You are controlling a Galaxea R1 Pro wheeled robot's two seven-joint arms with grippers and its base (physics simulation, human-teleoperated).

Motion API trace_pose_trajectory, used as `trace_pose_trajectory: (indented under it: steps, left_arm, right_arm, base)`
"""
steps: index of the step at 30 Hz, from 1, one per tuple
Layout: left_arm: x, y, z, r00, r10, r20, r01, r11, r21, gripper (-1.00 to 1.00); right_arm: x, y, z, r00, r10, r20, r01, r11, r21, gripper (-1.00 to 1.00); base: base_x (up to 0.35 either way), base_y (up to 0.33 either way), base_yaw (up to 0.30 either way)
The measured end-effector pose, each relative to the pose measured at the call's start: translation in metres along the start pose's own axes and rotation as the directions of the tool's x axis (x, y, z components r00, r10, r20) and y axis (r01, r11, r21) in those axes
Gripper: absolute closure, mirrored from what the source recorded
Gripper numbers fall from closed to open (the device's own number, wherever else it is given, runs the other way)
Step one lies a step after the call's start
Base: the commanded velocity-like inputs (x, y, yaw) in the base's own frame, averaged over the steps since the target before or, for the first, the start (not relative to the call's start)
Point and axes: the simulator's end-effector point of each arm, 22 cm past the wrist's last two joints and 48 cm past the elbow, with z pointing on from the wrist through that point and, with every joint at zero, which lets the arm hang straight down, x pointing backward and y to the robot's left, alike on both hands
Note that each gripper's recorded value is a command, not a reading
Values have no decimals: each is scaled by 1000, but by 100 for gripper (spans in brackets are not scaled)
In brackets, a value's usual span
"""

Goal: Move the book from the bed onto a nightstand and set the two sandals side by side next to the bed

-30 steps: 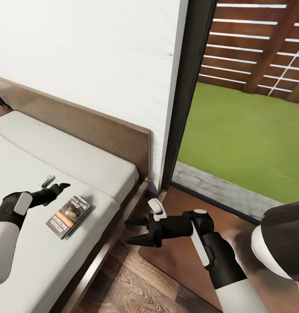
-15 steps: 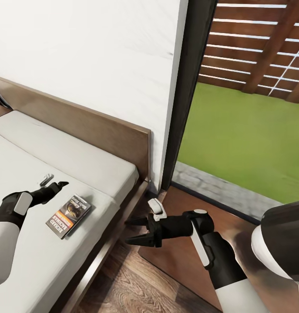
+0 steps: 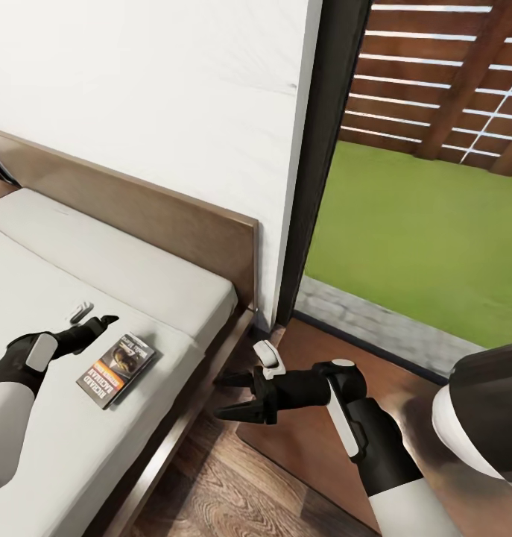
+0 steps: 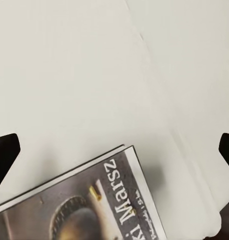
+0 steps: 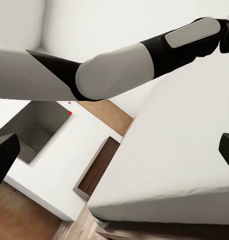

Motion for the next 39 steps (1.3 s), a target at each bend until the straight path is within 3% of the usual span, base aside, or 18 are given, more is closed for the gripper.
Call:
trace_pose_trajectory:
  steps: [39]
  left_arm:
    - [15, 13, 21, 1000, -1, -1, 1, 1000, 1, -100]
  right_arm:
    - [18, -20, -4, 1000, -1, 0, 1, 1000, 0, -100]
  base:
    - [0, 0, 0]
